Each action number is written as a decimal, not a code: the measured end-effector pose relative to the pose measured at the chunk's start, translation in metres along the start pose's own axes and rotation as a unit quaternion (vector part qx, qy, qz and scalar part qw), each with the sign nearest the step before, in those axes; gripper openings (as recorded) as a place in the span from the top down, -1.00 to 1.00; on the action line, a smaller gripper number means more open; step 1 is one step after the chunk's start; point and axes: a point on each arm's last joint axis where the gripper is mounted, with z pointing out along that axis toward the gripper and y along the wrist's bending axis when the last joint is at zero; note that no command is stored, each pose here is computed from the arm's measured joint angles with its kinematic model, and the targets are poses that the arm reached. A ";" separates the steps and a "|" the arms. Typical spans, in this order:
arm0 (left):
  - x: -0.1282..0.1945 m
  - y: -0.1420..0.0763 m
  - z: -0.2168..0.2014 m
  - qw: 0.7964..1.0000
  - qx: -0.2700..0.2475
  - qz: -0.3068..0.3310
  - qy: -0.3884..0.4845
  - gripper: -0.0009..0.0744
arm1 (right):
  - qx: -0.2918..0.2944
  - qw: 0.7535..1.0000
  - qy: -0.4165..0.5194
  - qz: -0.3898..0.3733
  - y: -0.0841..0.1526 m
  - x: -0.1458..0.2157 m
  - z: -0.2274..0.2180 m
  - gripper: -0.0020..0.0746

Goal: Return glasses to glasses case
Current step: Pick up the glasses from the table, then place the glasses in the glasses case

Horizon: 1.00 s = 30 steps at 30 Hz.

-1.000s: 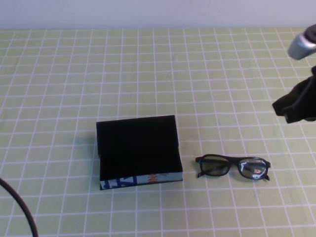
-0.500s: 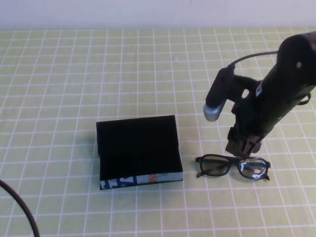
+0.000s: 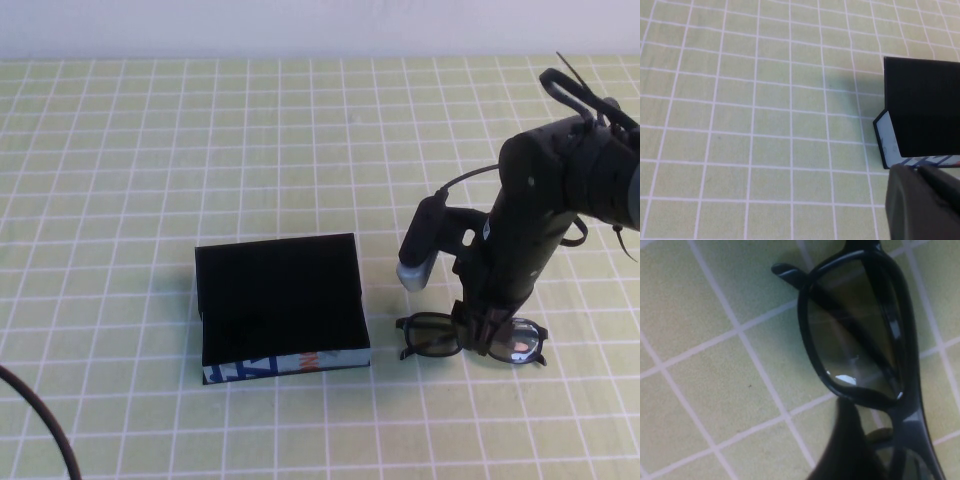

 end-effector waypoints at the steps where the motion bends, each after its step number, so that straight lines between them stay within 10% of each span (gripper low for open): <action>1: 0.000 0.000 0.000 1.000 0.001 -0.001 0.000 0.98 | -0.002 1.000 0.003 0.001 0.000 0.000 0.004 -0.13; 5: 0.000 0.000 0.000 1.000 0.000 -0.001 0.001 0.98 | -0.006 1.000 0.011 0.004 -0.001 0.000 0.012 -0.01; 12: 0.000 0.000 0.000 1.000 0.000 -0.001 0.001 0.98 | -0.015 1.000 0.020 0.006 0.000 0.001 0.012 0.79; 30: 0.004 0.001 0.000 1.000 -0.004 0.000 0.022 0.98 | -0.030 0.995 -0.067 -0.068 0.009 -0.062 -0.068 0.84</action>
